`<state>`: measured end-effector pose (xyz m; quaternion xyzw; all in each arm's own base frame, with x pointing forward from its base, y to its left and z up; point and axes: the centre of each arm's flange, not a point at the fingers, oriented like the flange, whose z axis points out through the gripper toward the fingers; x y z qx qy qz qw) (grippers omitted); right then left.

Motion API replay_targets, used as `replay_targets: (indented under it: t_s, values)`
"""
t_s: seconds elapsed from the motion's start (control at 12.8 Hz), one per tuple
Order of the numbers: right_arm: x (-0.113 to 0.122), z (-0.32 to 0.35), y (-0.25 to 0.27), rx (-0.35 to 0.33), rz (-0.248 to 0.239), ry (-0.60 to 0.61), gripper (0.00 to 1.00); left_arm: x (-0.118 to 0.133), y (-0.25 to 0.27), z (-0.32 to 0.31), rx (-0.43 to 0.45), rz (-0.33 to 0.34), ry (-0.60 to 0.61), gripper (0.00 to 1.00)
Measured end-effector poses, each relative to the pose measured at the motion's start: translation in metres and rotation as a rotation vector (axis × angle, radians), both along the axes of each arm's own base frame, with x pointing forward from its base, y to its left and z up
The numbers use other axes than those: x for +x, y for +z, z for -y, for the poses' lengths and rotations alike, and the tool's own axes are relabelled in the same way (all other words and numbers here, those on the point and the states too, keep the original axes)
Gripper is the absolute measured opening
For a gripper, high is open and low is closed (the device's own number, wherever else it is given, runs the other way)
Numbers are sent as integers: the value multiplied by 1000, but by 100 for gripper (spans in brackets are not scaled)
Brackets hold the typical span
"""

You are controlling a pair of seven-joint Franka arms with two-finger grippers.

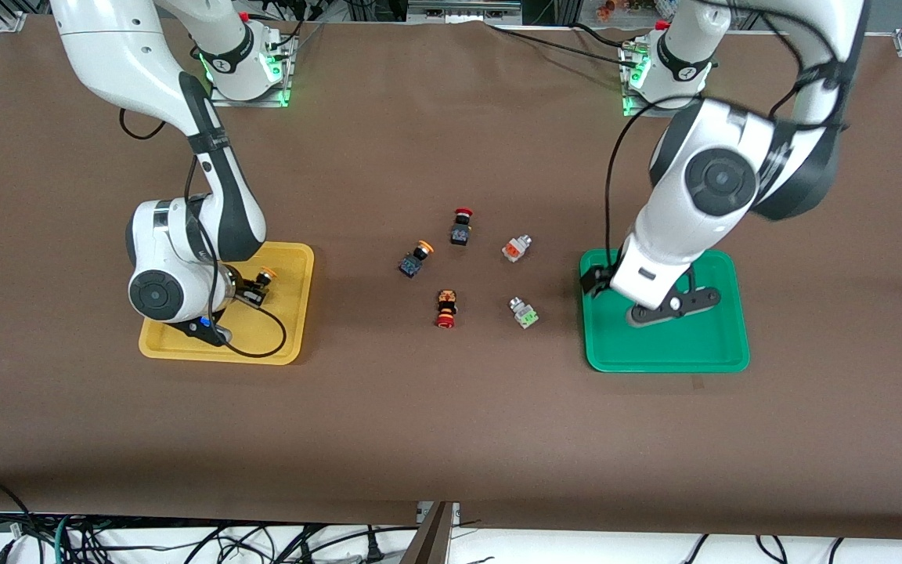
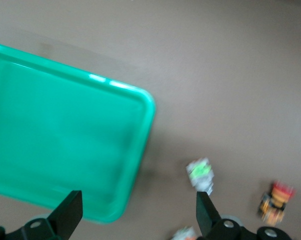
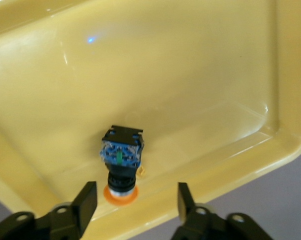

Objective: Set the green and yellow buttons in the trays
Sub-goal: 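Place the black switch in the yellow tray while the left gripper reaches the green tray, then grasp another black switch with the right gripper while the left gripper grasps a white switch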

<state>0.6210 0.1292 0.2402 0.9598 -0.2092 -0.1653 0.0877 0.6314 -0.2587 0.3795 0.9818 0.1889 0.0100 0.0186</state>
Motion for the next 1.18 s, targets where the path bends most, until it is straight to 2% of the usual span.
replay_targets:
  t_s: [0.16, 0.39, 0.55, 0.78, 0.86, 0.94, 1.1, 1.18]
  values:
    - [7, -13, 26, 9, -2, 7, 100, 0, -58, 38, -24, 16, 105, 100]
    - [12, -67, 59, -3, 58, -148, 100, -8, -125, 68, -30, 7, 126, 100]
    - [-6, -132, 58, -25, 67, -226, 100, -18, -151, 84, -23, -10, 106, 100]
    - [-41, -227, 31, 20, 88, -271, 100, -29, -173, 101, -18, -21, 82, 100]
    - [-49, -248, 21, 42, 95, -271, 100, -32, -178, 105, -16, -26, 75, 93]
    - [-56, -263, 12, 63, 94, -271, 100, -35, -183, 108, -15, -28, 70, 93]
    - [-68, -284, -5, 81, 97, -260, 100, -37, -193, 109, -13, -32, 68, 74]
    - [-73, -291, -13, 80, 98, -249, 100, -36, -199, 109, -17, -26, 68, 62]
